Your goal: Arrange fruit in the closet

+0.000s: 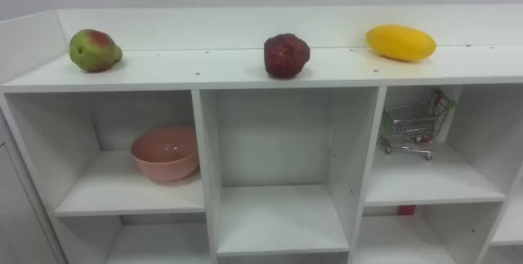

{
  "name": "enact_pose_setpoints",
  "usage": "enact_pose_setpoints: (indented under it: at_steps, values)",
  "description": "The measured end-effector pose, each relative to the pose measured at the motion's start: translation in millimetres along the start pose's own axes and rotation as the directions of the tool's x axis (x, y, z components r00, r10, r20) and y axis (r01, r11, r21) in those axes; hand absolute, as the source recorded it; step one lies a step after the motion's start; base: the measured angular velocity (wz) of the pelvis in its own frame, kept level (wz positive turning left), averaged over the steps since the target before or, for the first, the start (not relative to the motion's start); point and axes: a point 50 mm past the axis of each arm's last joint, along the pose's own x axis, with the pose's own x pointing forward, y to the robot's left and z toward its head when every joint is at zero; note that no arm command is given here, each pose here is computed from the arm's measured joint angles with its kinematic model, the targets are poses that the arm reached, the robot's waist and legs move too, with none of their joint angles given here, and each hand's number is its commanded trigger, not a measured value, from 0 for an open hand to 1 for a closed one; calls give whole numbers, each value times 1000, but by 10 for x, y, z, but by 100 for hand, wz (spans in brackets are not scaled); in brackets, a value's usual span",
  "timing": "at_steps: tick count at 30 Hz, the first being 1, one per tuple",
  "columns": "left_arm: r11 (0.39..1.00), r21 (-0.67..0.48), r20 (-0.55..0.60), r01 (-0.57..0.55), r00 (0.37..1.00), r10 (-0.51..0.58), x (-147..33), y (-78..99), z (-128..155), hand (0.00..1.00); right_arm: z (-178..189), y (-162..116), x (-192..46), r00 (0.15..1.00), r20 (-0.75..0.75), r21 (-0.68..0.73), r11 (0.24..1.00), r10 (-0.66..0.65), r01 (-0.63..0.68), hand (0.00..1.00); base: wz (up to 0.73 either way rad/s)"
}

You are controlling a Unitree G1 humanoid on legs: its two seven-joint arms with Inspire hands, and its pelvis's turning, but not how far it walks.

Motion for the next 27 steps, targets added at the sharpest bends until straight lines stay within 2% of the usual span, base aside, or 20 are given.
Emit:
enact_pose_setpoints:
  at_steps: [11,15,19,22,27]
  values:
    - [1000,-26,-38,6,999,-7,-9,-8,-80,0,-59,-51,-6,997,-43,46,997,-60,62,0,-2]
    - [999,-32,-41,-2,999,1,-11,-5,-90,0,-41,-59,-2,993,-59,171,979,-101,110,0,0]
    - [999,-37,-16,-8,1000,8,-6,10,-42,0,96,-43,17,991,-34,219,967,-129,133,0,0]
    - [999,-40,9,-25,1000,25,0,17,20,0,358,-15,17,986,58,246,959,-157,139,0,0]
    - [997,-54,22,-47,999,48,-4,23,28,0,1094,65,-138,908,352,290,949,-225,122,0,-2]
